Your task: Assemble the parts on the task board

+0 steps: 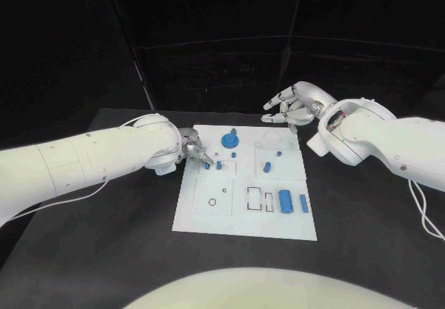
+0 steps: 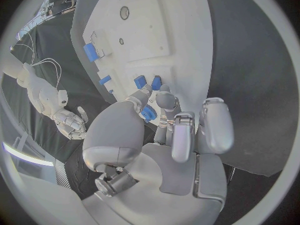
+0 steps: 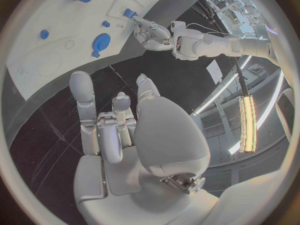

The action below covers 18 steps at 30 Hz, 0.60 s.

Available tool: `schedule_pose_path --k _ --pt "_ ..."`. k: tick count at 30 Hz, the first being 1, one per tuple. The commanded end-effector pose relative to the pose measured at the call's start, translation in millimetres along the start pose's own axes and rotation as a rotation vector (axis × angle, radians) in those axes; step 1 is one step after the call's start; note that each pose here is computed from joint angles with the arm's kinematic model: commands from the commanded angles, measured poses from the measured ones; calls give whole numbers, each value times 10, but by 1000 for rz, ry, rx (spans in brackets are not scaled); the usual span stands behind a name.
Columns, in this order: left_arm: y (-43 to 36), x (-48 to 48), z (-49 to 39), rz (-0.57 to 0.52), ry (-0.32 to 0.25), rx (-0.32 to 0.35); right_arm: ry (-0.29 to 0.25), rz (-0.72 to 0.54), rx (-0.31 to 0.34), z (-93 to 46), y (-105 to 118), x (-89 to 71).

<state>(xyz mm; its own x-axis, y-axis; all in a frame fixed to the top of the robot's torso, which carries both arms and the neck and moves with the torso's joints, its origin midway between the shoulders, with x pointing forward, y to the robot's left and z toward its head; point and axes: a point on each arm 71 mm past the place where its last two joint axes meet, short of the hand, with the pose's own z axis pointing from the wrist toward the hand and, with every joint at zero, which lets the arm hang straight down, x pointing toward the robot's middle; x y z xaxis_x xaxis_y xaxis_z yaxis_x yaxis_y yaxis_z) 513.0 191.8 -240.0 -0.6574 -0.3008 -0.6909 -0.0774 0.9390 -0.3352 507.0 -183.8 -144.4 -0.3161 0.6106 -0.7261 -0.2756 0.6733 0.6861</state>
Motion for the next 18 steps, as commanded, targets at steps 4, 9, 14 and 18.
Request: schedule_pose_path --k 4,9,14,18 --pt "21 -52 -35 -55 -56 13 4 0 -7 -1 7 -7" --pt "32 -63 -52 -87 -65 27 5 0 -7 2 4 -7" --pt "49 -94 -72 -152 -88 60 6 0 -7 3 3 -7" --pt "70 -118 -88 -207 -98 84 5 0 -7 3 0 -8"
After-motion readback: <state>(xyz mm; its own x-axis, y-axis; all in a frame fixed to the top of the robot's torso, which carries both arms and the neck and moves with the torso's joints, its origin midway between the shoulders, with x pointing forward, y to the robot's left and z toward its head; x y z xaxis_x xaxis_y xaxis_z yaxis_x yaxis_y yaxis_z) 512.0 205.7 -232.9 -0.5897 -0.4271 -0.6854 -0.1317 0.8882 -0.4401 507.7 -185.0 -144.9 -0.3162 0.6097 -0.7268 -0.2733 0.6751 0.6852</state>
